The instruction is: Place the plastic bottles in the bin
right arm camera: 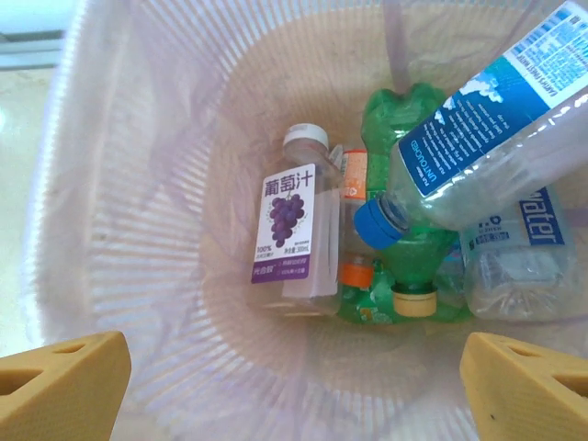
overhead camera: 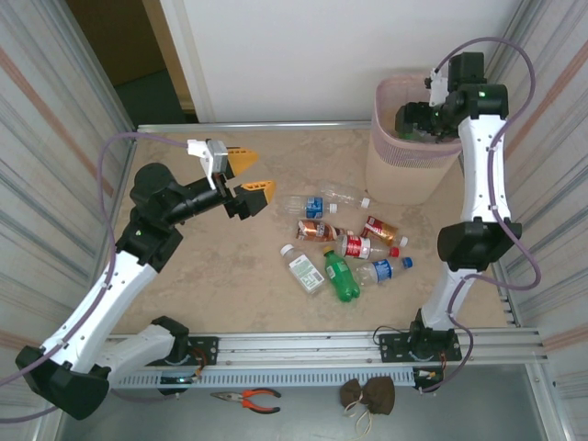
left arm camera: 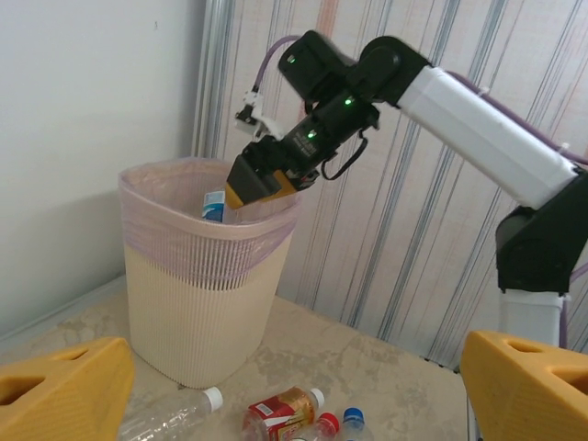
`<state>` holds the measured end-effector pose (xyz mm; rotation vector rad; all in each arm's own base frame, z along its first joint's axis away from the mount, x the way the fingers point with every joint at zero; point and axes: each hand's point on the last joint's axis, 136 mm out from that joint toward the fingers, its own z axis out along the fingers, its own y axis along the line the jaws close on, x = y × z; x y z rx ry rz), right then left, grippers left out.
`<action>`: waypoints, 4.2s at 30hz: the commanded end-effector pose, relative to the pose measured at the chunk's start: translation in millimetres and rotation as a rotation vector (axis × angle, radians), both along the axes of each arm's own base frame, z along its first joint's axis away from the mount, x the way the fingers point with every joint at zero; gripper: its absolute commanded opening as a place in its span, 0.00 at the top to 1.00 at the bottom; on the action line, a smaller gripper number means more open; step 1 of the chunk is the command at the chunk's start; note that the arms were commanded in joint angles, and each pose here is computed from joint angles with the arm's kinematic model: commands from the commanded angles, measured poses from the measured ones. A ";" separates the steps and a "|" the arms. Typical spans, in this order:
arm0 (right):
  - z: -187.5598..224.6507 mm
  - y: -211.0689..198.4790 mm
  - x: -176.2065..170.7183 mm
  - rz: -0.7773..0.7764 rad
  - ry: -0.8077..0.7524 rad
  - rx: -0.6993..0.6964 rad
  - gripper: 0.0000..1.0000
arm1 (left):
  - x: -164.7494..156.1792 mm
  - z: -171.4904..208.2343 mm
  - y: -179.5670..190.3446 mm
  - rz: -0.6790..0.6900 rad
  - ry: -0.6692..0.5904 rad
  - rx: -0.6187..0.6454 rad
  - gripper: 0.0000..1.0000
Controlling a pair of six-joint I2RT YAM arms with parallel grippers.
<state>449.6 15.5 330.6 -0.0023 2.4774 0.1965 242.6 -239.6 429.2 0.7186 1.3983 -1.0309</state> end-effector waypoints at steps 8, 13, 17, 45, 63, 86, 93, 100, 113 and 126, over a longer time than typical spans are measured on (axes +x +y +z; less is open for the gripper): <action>31.4 24.3 -73.4 0.023 -0.039 -0.092 0.12 | 11.5 -11.3 1.4 0.027 0.028 0.015 0.08; 19.2 49.2 -107.1 0.087 -0.027 -0.118 0.14 | 14.7 -15.5 1.1 0.026 0.037 0.020 0.08; -11.5 78.0 -128.1 0.210 0.013 -0.147 0.14 | 16.9 -18.8 -0.1 0.019 0.048 0.022 0.08; -216.1 148.7 -193.9 1.236 0.176 -0.600 0.12 | 16.5 -32.0 8.4 0.024 0.072 0.035 0.08; -282.8 143.4 -178.8 1.271 0.332 -0.616 0.15 | 14.5 -34.9 15.7 0.031 0.077 0.016 0.08; -270.5 147.4 -178.8 1.268 0.301 -0.604 0.36 | 13.7 -32.6 22.5 0.040 0.077 0.007 0.08; -227.7 152.4 -177.8 1.234 0.200 -0.572 0.37 | 12.0 -28.6 23.2 0.039 0.071 0.002 0.08; -163.3 163.8 -173.7 1.150 0.052 -0.424 0.37 | 12.3 -27.2 24.0 0.042 0.071 -0.001 0.08; -5.4 159.6 -130.1 0.742 -0.292 -0.099 0.38 | 13.9 -27.2 23.8 0.044 0.074 -0.001 0.08; 135.2 82.6 -69.7 0.290 -0.574 0.213 0.43 | 13.8 -24.7 24.1 0.045 0.074 -0.010 0.08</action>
